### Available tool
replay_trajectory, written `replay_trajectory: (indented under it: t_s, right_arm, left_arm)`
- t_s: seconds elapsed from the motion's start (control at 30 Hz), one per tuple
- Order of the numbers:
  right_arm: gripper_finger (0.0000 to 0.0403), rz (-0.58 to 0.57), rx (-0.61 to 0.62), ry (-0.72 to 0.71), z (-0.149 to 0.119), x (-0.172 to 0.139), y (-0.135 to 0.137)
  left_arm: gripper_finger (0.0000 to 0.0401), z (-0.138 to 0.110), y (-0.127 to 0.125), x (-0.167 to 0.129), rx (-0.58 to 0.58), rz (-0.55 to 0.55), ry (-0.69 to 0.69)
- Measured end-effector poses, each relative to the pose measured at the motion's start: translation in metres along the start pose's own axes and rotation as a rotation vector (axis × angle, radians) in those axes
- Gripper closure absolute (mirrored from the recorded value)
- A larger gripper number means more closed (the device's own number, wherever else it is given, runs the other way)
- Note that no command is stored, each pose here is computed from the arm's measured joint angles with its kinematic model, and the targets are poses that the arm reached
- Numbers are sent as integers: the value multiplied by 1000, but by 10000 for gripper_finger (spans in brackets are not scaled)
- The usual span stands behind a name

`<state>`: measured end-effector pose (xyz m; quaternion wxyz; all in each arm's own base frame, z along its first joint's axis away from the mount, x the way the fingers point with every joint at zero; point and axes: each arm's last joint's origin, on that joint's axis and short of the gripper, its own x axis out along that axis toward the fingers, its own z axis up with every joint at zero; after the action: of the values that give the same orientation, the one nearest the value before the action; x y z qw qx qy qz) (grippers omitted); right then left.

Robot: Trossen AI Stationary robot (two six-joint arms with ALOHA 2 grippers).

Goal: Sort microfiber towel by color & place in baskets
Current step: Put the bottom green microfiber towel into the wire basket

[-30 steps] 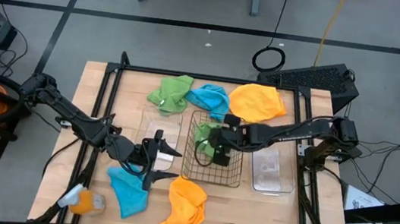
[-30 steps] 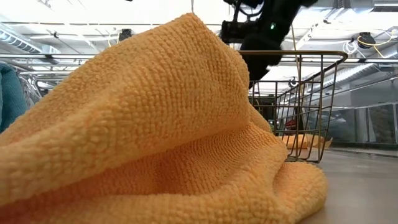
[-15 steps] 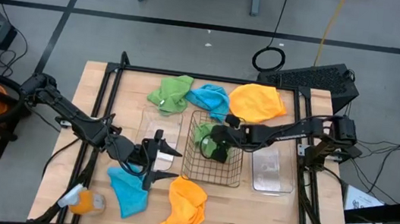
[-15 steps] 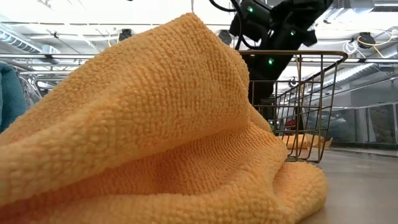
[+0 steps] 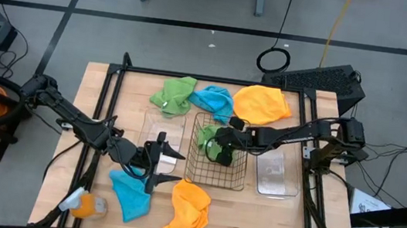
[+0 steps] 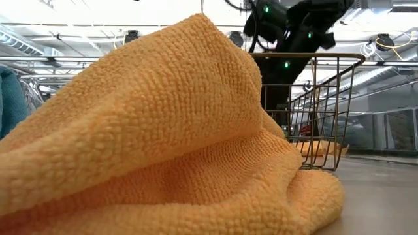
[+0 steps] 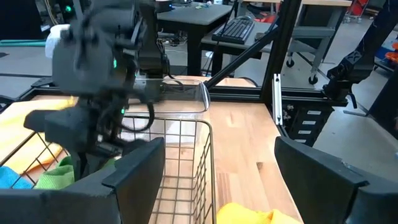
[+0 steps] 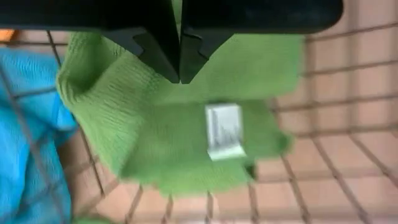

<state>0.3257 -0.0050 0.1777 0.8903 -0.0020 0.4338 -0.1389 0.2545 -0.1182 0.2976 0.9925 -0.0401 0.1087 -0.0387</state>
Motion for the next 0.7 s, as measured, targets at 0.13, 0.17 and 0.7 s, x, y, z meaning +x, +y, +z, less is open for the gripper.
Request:
replay_trajectory:
  t_s: [0.13, 0.17, 0.7]
  right_arm:
    - [401, 40, 16, -63, 13, -15, -1]
    - [401, 40, 17, -69, 14, -17, -1]
    - [401, -110, 35, -26, 0, 41, 5]
  left_arm:
    - [93, 0, 0, 0, 1, 0, 0]
    - [93, 0, 0, 0, 1, 0, 1]
    - [93, 0, 0, 0, 1, 0, 1]
